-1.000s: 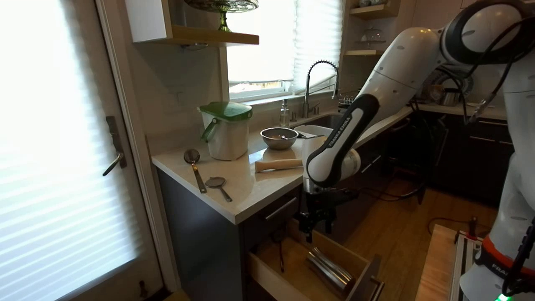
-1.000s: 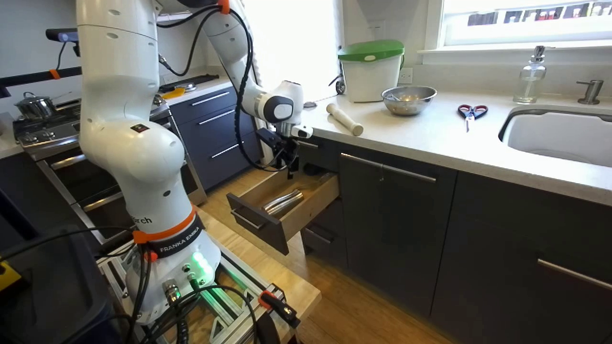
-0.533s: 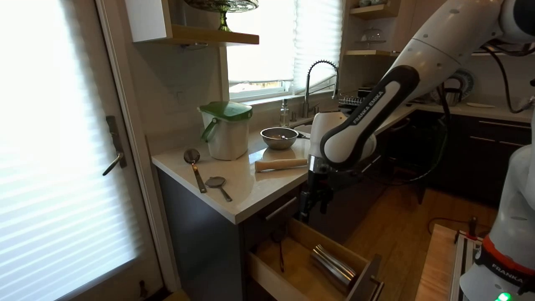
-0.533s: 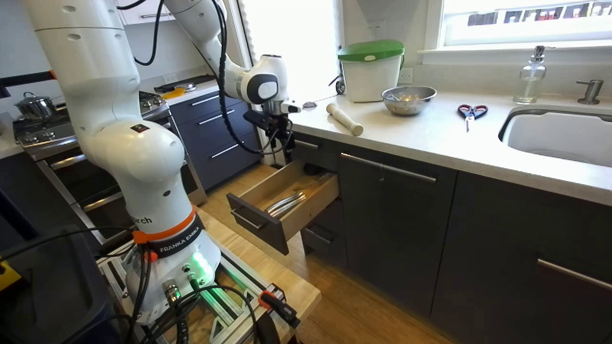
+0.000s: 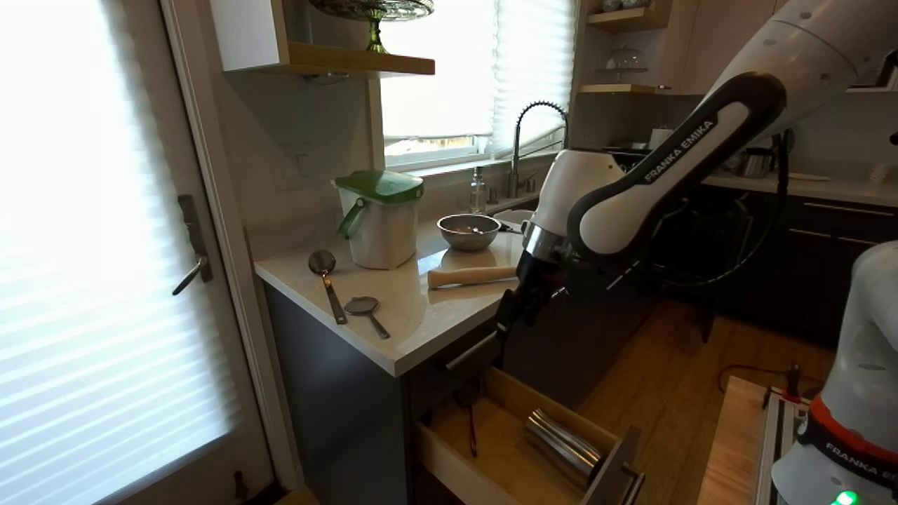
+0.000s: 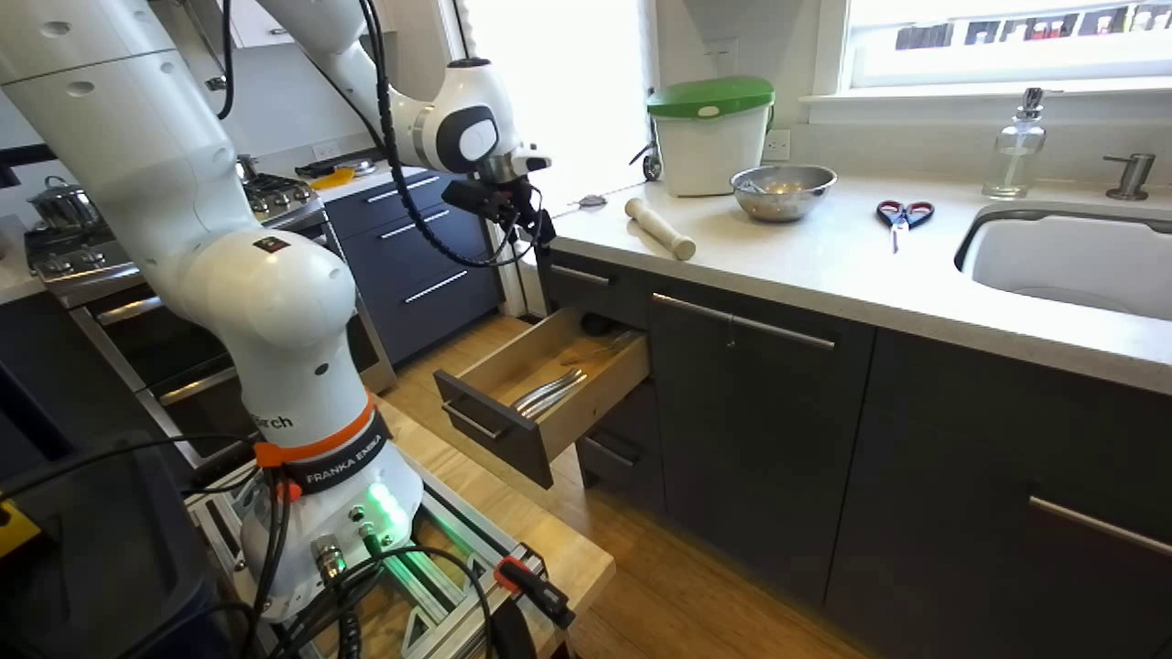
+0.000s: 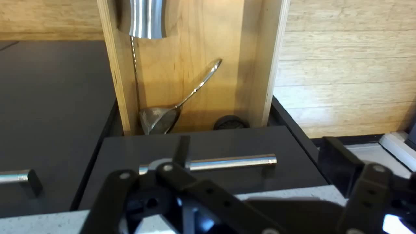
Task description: Transfer the silver cup to the open drawer
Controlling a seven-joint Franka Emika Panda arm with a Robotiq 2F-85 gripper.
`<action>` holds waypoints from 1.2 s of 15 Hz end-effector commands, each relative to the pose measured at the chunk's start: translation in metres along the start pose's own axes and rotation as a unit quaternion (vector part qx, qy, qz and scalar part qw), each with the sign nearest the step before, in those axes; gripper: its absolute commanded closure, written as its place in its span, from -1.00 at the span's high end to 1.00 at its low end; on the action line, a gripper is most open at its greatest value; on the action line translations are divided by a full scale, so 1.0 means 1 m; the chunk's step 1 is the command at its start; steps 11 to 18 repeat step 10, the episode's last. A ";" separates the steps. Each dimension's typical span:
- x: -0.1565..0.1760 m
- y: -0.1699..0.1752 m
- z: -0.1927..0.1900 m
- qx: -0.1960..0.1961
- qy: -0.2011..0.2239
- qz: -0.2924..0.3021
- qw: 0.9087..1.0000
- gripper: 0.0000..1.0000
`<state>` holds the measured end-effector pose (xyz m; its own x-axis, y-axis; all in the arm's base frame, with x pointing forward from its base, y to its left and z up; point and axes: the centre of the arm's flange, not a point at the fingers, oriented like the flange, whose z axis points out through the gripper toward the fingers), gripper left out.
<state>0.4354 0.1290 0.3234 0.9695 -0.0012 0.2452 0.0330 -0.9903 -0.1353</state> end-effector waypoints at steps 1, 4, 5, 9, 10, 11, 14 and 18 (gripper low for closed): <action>-0.026 -0.003 -0.032 0.008 0.056 -0.036 0.998 1.00; -0.033 -0.007 -0.049 0.014 0.078 -0.064 0.995 1.00; -0.013 -0.012 -0.035 0.008 0.065 -0.046 0.997 1.00; -0.020 -0.015 -0.046 0.010 0.075 -0.061 0.995 1.00; -0.020 -0.015 -0.046 0.009 0.075 -0.061 0.995 1.00; -0.020 -0.015 -0.046 0.009 0.075 -0.061 0.995 1.00; -0.020 -0.015 -0.046 0.009 0.075 -0.061 0.995 1.00; -0.020 -0.015 -0.046 0.009 0.075 -0.061 0.995 1.00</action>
